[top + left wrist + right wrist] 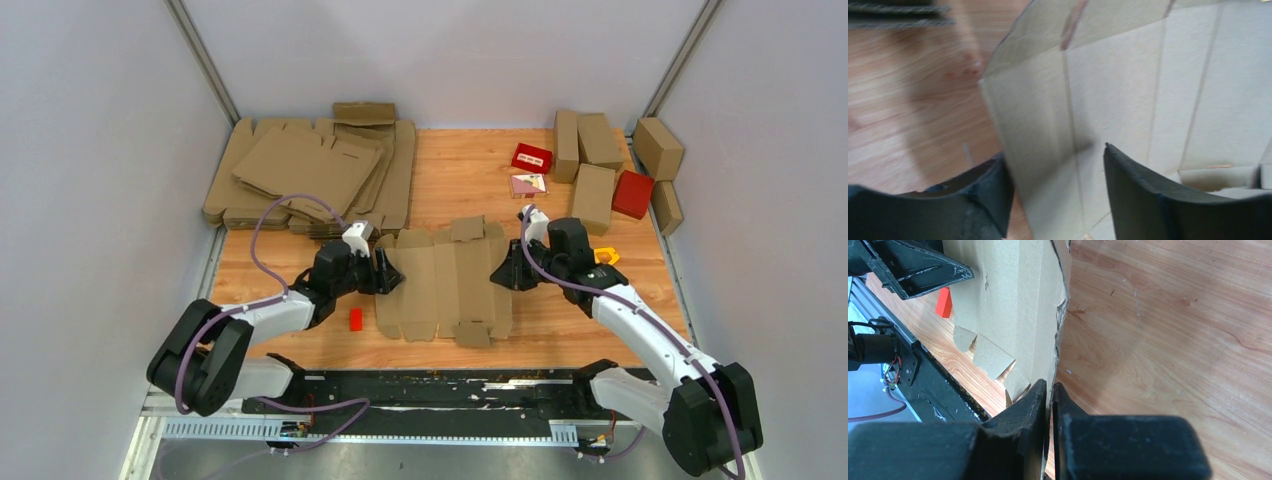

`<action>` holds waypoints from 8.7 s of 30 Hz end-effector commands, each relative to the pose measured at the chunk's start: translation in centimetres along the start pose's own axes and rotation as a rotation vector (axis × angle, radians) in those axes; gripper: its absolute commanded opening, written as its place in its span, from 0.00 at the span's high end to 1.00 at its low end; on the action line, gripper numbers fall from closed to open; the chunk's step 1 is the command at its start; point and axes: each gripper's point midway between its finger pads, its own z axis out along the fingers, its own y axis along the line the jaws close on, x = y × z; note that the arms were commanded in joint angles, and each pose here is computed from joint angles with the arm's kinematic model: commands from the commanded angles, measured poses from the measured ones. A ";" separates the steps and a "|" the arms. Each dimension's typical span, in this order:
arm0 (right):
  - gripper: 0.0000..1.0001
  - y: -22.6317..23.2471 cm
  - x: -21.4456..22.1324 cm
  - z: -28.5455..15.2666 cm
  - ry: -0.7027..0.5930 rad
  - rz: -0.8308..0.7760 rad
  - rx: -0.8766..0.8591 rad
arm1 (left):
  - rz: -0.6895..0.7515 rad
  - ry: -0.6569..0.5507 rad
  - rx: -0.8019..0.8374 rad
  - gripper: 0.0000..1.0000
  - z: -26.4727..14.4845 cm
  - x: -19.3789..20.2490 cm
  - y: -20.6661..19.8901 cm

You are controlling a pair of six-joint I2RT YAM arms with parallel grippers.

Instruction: Fold the paper box

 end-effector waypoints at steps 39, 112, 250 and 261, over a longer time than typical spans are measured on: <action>0.08 -5.4 0.4 2.3 -0.003 0.055 0.337 | 0.347 -0.495 0.420 1.00 -8.3 -7.6 -9.2; 0.97 4.9 5.2 10.6 0.150 -0.065 -0.157 | 0.340 -0.552 0.264 1.00 -8.1 -7.8 -6.9; 0.15 -1.5 2.1 8.9 -0.059 -0.167 0.183 | 0.381 -0.579 0.369 1.00 -9.5 -6.4 -9.3; 0.01 0.9 2.9 8.7 -0.052 -0.271 0.117 | 0.378 -0.577 0.361 1.00 -9.4 -6.3 -9.1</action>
